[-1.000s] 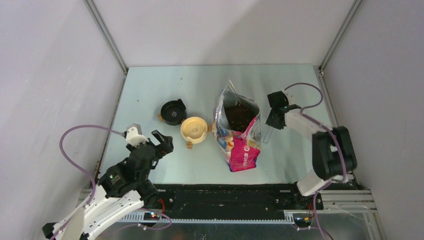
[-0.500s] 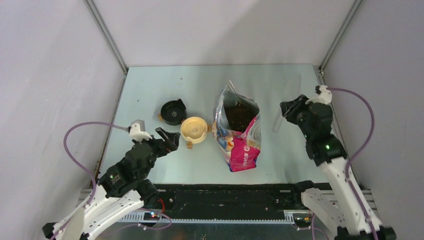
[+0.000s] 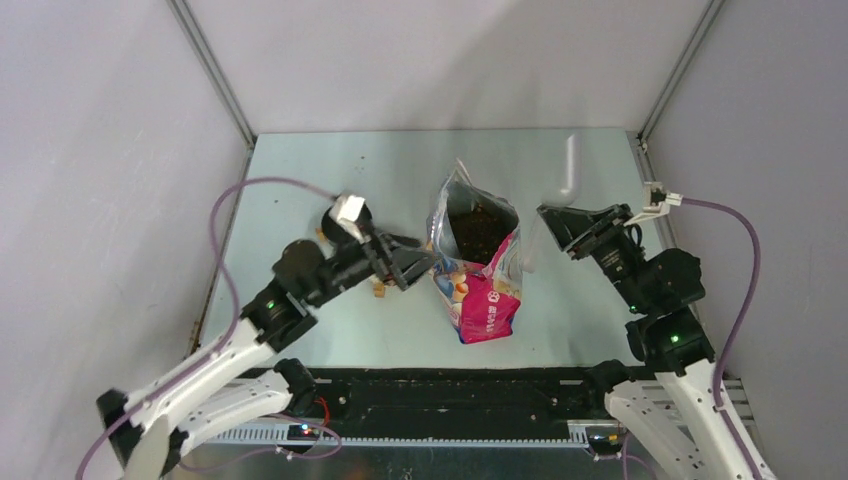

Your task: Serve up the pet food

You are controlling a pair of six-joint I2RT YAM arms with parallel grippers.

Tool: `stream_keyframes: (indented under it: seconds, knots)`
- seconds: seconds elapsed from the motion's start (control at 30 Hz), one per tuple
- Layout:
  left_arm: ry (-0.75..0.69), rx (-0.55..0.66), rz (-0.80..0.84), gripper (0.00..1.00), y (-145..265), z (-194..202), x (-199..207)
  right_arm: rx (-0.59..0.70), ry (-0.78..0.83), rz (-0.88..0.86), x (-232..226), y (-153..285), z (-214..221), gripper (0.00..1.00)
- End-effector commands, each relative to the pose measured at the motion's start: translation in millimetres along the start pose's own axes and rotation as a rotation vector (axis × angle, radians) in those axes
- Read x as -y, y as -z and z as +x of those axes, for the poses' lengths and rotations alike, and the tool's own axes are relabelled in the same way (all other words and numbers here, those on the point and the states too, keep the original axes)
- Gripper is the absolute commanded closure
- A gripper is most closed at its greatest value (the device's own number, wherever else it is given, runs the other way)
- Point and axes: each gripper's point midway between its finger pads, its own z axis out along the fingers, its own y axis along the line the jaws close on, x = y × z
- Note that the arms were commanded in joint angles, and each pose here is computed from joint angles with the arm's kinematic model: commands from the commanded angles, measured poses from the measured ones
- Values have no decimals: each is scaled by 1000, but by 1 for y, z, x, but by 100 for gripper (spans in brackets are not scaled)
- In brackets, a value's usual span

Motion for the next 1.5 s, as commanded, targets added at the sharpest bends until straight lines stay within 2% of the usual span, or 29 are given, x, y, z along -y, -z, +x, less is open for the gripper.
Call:
stream_keyframes:
  seconds: [0.0,0.03,0.1,0.33,0.5,0.73,0.87,0.97,1.0,1.13,1.17,1.2,1.23,1.3,1.33,1.37,1.4,1.43,1.47]
  knots:
    - [-92,-87,502,1,-19,-22,114,44,-67,-163,-48,-7,-7,100]
    - [-92,-148,527,1,-28,-9,119,65,-57,-188,-55,-8,-10,100]
    - [-117,-185,550,1,-39,-5,132,92,-66,-234,-71,-7,-13,100]
    - [-132,-216,584,1,-62,0,147,123,-136,-356,-108,-4,-11,100]
    - [-143,-199,647,1,-58,-2,159,133,-145,-387,-115,-4,-7,100]
    - [-166,-258,753,3,-52,5,173,96,-103,-531,-141,7,0,100]
    - [-143,-316,801,23,-51,12,180,99,-94,-544,-143,7,0,100]
    - [-132,-335,813,46,-51,13,182,92,-92,-550,-144,8,2,100]
    - [-131,-336,811,51,-52,13,182,88,-90,-551,-144,8,3,100]
    - [-144,-323,779,84,-52,12,177,66,-75,-535,-140,8,8,99]
    - [-155,-313,770,89,-50,9,177,55,-68,-525,-138,9,10,97]
    - [-171,-304,721,98,-55,9,170,51,-59,-518,-136,9,11,90]
    - [-211,-283,702,99,-55,6,167,38,-51,-506,-133,10,14,85]
    - [-243,-308,585,100,-58,10,148,14,-24,-490,-128,11,20,67]
    - [-262,-290,540,100,-60,3,144,-5,-4,-477,-123,12,25,61]
    - [-290,-321,492,100,-59,6,134,-15,5,-473,-122,13,28,47]
    - [-308,-322,435,100,-61,5,125,-32,15,-462,-119,14,31,41]
    - [-340,-357,389,100,-58,9,115,-36,24,-458,-117,15,32,30]
    - [-358,-357,331,100,-58,8,107,-48,44,-460,-116,17,35,26]
